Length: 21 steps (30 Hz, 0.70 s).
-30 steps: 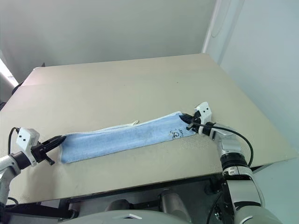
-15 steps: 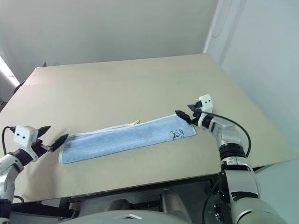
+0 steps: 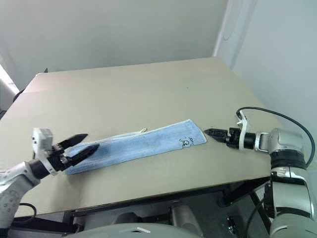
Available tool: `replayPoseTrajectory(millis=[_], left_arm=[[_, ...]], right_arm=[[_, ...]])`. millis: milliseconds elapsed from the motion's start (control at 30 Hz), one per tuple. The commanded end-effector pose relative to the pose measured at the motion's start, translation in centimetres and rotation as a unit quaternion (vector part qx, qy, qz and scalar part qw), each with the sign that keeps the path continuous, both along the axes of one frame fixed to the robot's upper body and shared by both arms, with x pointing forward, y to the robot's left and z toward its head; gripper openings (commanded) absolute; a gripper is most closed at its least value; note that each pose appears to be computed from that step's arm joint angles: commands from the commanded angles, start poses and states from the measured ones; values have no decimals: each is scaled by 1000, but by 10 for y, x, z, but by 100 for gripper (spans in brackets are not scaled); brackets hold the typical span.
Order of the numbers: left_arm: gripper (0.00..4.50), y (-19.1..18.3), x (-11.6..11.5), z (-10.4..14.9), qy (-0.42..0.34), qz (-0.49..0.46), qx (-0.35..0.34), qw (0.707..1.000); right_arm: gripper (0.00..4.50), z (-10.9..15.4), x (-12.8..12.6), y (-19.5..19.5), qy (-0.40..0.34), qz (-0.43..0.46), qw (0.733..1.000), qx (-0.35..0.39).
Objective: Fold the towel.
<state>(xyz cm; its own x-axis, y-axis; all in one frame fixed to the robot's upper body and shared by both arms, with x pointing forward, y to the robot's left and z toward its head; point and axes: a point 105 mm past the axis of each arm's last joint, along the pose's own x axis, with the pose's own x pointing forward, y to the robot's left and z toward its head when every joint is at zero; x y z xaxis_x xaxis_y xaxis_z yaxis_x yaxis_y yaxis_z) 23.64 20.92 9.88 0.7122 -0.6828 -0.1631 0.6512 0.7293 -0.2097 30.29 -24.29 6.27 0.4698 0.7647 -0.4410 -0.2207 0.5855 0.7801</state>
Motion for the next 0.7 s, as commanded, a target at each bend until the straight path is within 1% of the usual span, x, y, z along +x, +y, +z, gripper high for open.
replayPoseTrajectory(millis=[33,133,233,300,400,633,700], left_arm=[[434,-14,4,4,-12,-18,15,1000],[434,-33,4,0,-3,-39,5,999],[434,-38,8,-2,-2,-40,6,999],[434,-40,11,-3,-1,-41,6,999],[434,-44,12,-2,-3,-48,8,999],[434,-42,13,-6,-5,-42,23,999],[434,-42,12,-6,-5,-40,21,999]], right_arm=[[428,8,-4,8,-8,26,1000,7],[428,1,-6,16,-2,29,999,17],[428,-2,-4,26,-2,35,999,23],[428,-5,4,34,-9,33,999,21],[428,-2,15,45,-23,27,999,26],[428,-9,29,52,-26,9,1000,15],[428,-7,33,55,-26,2,999,27]])
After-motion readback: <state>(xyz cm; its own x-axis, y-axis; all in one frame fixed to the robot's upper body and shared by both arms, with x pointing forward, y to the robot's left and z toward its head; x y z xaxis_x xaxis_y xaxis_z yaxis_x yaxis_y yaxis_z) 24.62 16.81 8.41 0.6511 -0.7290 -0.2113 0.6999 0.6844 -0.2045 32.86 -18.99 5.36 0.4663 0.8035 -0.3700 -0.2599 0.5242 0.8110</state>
